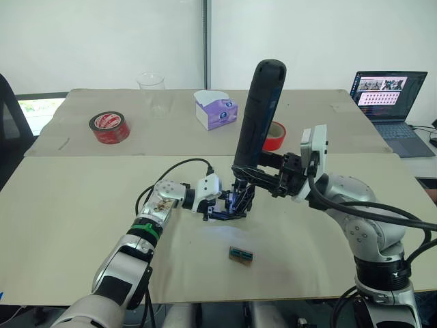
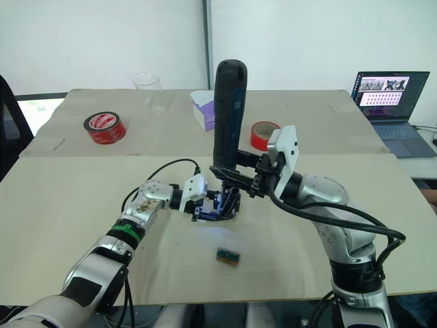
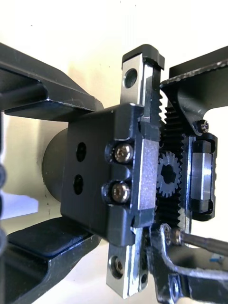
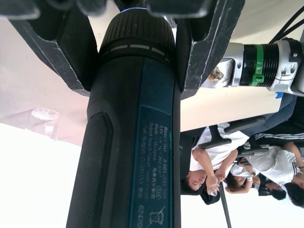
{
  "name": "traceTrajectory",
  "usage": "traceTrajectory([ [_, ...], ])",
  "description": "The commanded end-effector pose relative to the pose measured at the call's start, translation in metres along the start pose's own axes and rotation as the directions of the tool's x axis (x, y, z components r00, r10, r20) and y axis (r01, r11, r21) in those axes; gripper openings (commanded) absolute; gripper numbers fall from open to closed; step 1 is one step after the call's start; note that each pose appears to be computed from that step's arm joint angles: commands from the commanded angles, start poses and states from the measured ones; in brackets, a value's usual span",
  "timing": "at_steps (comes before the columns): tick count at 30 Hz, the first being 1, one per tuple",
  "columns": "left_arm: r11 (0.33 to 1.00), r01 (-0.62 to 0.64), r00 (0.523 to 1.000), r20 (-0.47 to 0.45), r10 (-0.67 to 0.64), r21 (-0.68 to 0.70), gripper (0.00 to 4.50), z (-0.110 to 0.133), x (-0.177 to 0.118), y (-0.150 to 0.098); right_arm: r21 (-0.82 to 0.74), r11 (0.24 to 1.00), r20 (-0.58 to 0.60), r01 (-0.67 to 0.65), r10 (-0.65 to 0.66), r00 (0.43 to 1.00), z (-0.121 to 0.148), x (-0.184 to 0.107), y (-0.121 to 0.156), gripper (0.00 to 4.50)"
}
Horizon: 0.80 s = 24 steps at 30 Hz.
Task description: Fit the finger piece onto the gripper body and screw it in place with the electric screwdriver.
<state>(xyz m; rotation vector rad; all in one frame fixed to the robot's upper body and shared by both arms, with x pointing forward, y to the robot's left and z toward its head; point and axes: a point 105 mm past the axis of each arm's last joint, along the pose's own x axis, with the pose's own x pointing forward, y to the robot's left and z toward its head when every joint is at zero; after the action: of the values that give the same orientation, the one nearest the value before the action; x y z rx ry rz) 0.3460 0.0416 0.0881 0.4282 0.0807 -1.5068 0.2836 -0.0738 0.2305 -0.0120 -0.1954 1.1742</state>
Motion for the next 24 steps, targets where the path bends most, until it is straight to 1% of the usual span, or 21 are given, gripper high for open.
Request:
traceTrajectory([
  [1,0.999,-0.011,1.000,0.020,0.011,0.035,2.28,0.009,0.001,0.003,0.082,0.993,-0.034,-0.086,0.089,0.995,-0.013,0.008,0.015,1.89],
  [6,0.999,-0.011,1.000,0.021,0.011,0.034,2.28,0.009,0.001,0.003,0.170,0.982,-0.075,-0.076,0.090,0.993,-0.019,0.010,0.009,1.89],
  [11,0.999,-0.010,1.000,0.019,0.010,0.037,2.28,0.008,0.000,0.002,0.155,0.988,-0.138,0.003,0.019,0.990,-0.034,0.003,-0.013,1.89],
  [13,0.999,-0.011,1.000,0.018,0.010,0.036,2.28,0.008,-0.001,0.001,0.148,0.989,-0.146,0.017,0.005,0.989,-0.036,0.000,-0.017,1.89],
  [18,0.999,-0.012,1.000,0.011,0.012,0.031,2.28,0.005,-0.005,-0.002,0.136,0.990,-0.160,-0.020,0.042,0.986,-0.042,-0.004,-0.006,1.89],
  [22,1.000,-0.015,1.000,0.001,0.015,0.027,2.28,0.004,-0.008,-0.003,0.100,0.988,-0.165,-0.114,0.130,0.978,-0.044,-0.002,0.012,1.89],
  [24,1.000,-0.014,1.000,-0.003,0.014,0.024,2.28,0.003,-0.009,-0.004,0.104,0.986,-0.157,-0.128,0.143,0.977,-0.043,0.000,0.017,1.89],
])
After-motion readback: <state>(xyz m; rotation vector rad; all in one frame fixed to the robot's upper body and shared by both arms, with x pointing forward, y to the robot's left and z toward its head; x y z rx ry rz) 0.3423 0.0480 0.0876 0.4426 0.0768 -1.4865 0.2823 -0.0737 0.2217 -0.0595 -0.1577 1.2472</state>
